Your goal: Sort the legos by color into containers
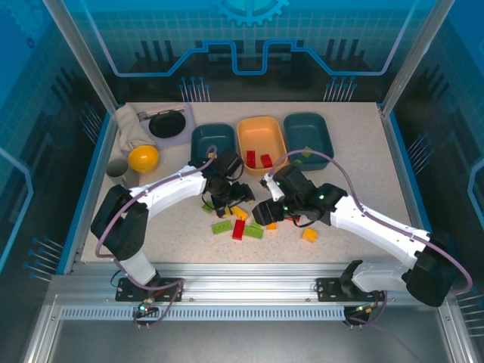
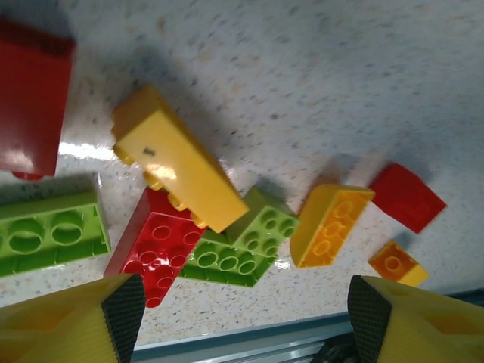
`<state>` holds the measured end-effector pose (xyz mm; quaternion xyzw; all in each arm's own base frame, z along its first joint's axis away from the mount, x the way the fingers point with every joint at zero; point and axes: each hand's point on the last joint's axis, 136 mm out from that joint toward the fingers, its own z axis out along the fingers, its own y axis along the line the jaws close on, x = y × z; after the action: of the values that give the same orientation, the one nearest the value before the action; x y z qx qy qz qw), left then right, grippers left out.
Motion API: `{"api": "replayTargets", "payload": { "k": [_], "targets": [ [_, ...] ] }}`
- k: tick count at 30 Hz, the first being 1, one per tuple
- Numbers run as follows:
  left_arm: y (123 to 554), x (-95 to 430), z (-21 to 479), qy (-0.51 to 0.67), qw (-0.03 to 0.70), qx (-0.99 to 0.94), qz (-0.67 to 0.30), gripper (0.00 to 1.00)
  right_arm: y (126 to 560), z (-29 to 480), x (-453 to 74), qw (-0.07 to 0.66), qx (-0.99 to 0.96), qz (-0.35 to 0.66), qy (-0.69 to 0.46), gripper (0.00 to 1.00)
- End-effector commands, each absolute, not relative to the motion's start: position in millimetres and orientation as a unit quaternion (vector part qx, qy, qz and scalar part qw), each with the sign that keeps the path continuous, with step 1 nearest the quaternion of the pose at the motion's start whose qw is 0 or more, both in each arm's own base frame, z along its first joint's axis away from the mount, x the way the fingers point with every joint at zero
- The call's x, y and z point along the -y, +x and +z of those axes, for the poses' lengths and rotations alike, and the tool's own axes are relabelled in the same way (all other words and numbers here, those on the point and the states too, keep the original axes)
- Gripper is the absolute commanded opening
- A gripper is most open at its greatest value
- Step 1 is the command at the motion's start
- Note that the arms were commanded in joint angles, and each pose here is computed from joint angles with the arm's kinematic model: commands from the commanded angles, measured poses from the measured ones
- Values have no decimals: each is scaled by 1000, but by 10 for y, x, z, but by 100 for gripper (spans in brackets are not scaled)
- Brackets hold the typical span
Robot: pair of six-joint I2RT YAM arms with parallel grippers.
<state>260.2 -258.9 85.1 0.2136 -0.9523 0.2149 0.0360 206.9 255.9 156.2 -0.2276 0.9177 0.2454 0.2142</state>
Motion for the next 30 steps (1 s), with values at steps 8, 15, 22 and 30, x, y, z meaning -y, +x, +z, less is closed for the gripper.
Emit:
{"api": "replayTargets", "payload": {
  "k": [8, 15, 22, 30],
  "targets": [
    [2657, 2558, 486, 325, 62, 928, 170, 62, 2058, 1823, -2431, 272, -896, 254, -242, 66],
    [2639, 2447, 327, 342, 68, 929, 121, 50, 2109, 1809, -2244, 272, -905, 250, -210, 66],
    [2759, 2514, 279, 329, 53, 934, 129, 40, 2123, 1747, -2178, 268, -910, 252, -192, 66],
    [2891, 2515, 576, 294, 6, 947, 132, 23, 2166, 1780, -2205, 273, -907, 259, -188, 65]
  ]
}}
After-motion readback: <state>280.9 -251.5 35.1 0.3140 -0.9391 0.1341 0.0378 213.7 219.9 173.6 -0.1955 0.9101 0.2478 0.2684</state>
